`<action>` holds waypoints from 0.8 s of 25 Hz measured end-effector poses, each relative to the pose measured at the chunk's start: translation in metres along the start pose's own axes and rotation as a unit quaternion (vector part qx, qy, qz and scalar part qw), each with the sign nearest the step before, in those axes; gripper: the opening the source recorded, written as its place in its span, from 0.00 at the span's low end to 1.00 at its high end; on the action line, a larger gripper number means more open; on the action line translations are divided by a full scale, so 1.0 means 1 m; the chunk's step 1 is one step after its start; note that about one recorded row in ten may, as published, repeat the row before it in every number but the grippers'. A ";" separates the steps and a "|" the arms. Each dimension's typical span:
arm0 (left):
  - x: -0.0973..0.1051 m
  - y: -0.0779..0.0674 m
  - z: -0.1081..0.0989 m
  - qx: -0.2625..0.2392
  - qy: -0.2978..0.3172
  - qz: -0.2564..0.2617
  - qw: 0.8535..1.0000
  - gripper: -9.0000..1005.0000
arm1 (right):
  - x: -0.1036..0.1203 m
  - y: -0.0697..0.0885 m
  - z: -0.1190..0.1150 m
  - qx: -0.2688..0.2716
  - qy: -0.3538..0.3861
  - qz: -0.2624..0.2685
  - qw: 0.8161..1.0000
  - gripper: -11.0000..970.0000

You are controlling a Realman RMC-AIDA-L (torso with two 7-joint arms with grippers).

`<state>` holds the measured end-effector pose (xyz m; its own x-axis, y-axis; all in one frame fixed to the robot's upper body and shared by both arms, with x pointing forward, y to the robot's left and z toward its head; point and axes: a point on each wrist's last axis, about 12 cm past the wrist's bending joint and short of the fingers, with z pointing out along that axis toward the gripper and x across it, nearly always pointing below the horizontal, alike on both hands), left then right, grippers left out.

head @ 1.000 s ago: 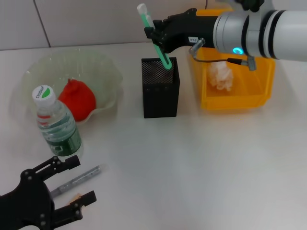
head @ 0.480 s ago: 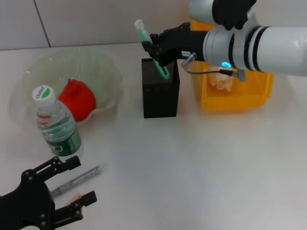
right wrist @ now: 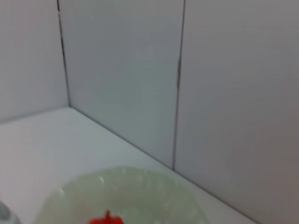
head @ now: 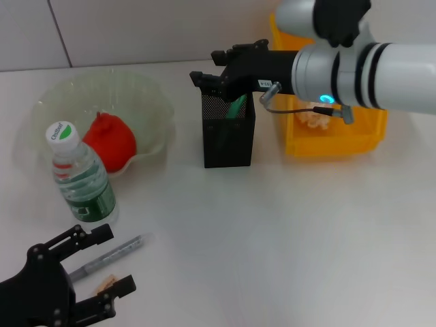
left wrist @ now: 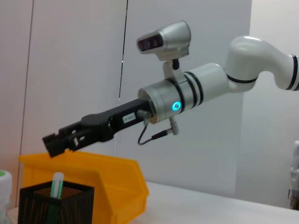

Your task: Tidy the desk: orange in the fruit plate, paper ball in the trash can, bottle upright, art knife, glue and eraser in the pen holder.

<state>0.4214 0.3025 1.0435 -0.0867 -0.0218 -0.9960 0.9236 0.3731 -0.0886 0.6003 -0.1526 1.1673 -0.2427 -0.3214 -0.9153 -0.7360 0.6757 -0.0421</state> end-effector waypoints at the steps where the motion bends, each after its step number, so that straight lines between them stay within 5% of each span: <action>1: 0.000 0.000 -0.001 0.001 -0.002 0.000 1.000 0.72 | 0.000 0.000 0.000 0.000 0.000 0.000 1.000 0.39; 10: -0.014 -0.005 -0.012 0.010 -0.051 0.003 0.999 0.71 | 0.000 0.010 -0.075 -0.086 -0.179 0.002 0.980 0.68; 20: -0.031 0.000 -0.025 0.004 0.015 -0.033 0.999 0.71 | 0.119 -0.004 -0.131 -0.141 -0.231 0.050 0.961 0.83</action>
<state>0.4146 0.3258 1.0751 -0.1589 -0.0189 -0.9871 0.9182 0.3647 -0.1548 0.4917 -0.2807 1.1114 -0.0627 0.1094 -0.9920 -0.8815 0.4600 0.1065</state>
